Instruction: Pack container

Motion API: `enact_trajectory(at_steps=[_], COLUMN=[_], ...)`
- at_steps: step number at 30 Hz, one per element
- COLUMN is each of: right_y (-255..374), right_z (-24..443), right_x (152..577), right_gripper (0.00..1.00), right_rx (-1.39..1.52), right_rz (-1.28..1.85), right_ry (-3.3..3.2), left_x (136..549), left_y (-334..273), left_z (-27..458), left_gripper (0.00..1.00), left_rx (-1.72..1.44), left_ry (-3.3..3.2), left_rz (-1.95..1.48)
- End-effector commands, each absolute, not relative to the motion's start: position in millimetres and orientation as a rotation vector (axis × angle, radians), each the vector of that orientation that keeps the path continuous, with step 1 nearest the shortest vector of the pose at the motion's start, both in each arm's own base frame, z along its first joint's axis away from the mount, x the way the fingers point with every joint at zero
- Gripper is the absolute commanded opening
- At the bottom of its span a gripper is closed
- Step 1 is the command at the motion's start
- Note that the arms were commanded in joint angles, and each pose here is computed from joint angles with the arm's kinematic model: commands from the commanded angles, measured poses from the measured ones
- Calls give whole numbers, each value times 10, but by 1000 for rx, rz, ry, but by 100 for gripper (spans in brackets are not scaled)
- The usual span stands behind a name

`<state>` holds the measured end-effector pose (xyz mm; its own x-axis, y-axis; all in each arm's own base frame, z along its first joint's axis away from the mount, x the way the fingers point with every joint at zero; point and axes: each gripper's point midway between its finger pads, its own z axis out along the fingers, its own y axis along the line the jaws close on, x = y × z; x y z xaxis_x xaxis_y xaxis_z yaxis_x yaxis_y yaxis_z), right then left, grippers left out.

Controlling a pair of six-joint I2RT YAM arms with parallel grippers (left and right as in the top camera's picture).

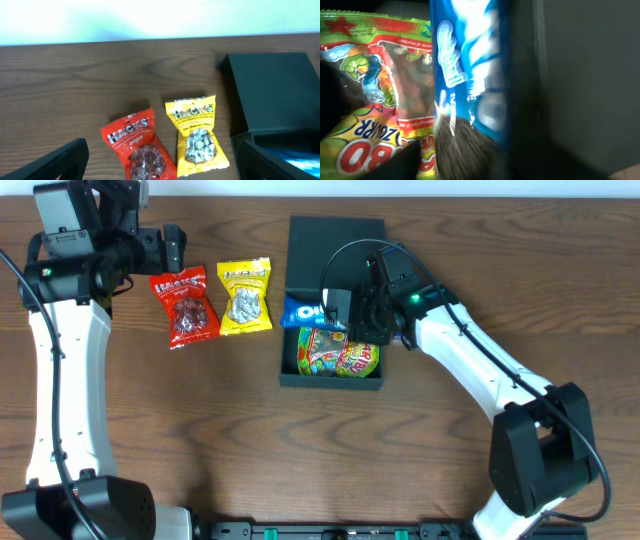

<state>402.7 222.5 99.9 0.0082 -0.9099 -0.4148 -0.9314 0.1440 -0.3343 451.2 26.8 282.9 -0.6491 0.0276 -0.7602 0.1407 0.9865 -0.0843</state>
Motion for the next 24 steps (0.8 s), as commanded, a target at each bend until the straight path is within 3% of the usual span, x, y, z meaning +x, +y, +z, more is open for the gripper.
enact_trajectory(at_steps=[1,10,19,24], right_y=[2255,2169,1746,1343], right_z=[1062,1370,2329,2692], right_x=[4051,4449,4828,4865], right_gripper=[99,99,99,99], right_rx=[-1759,-1325,-538,-268], right_rz=[37,-54,1,79], right_ry=[1858,2012,2031,2006], left_x=[4502,4490,4537,4589], left_y=[243,235,241,237], left_z=[2978,2954,2731,2373], left_gripper=[95,95,95,95], left_rx=[121,122,111,98], left_ry=[2237,2248,2307,2403], left_rz=[-190,-194,-212,-245])
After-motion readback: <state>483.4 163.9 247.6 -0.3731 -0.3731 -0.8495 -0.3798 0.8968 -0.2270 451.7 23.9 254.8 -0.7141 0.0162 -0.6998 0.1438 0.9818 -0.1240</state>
